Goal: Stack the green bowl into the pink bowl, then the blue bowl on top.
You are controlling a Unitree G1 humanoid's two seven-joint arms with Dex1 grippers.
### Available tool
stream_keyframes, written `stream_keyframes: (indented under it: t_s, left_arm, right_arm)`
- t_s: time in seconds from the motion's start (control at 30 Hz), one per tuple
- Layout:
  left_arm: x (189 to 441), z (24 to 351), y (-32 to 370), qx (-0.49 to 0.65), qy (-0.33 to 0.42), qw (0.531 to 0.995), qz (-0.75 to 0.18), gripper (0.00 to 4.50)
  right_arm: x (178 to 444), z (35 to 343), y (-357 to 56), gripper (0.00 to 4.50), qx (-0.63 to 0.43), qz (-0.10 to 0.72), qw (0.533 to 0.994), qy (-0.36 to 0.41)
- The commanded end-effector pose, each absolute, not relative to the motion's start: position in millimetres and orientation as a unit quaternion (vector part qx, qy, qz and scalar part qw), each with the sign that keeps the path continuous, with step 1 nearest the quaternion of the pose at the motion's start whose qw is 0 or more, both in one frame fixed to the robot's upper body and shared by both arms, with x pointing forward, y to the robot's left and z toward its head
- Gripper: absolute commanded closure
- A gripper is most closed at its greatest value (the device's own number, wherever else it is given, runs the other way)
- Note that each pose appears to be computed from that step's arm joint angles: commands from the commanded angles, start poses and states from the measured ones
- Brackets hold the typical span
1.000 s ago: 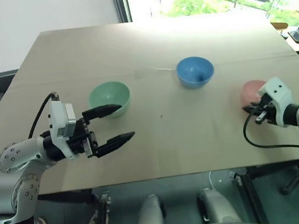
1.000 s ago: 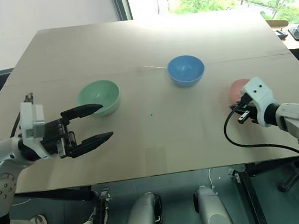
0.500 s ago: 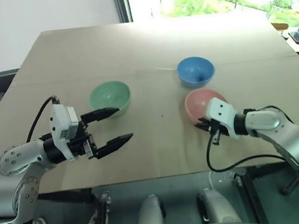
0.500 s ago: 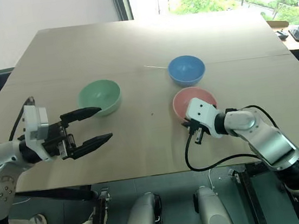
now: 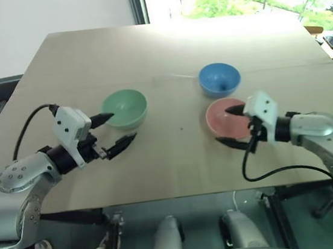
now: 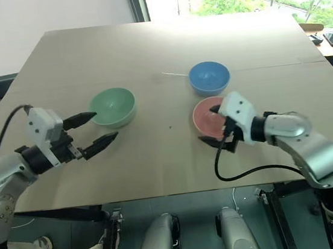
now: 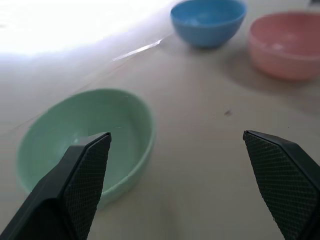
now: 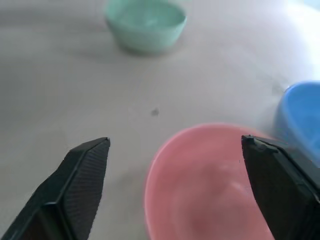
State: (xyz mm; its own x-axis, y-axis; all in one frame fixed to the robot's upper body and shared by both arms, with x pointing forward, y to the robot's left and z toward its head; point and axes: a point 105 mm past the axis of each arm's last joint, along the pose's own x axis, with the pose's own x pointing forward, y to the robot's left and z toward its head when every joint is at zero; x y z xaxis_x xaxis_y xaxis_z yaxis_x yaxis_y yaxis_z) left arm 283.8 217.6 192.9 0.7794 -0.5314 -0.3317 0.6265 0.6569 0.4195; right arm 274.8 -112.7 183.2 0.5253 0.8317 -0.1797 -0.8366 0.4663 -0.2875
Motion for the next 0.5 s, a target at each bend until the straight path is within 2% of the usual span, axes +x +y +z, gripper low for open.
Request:
stream_keyframes:
  t_s: [0.03,0.3,0.33,0.4,0.43,0.5]
  left_arm:
    - [295,190,219,0.380,0.126,0.868,-0.294,0.00]
    - [325,174,233,0.475,0.165,0.828,-0.249,0.00]
    - [329,173,232,0.480,0.163,0.825,-0.250,0.41]
    - [333,172,227,0.483,0.158,0.821,-0.260,0.72]
    - [335,172,225,0.481,0.157,0.822,-0.262,1.30]
    - [338,171,222,0.478,0.154,0.824,-0.264,1.99]
  right_arm:
    - [266,209,-104,0.01,-0.182,0.515,0.835,-0.062]
    - [266,217,-90,0.01,-0.161,0.540,0.820,-0.096]
    - [266,217,-89,0.00,-0.162,0.540,0.820,-0.097]
    - [267,216,-88,0.00,-0.164,0.538,0.821,-0.097]
    - [267,216,-88,0.00,-0.165,0.537,0.822,-0.097]
    - [267,216,-88,0.00,-0.165,0.535,0.823,-0.097]
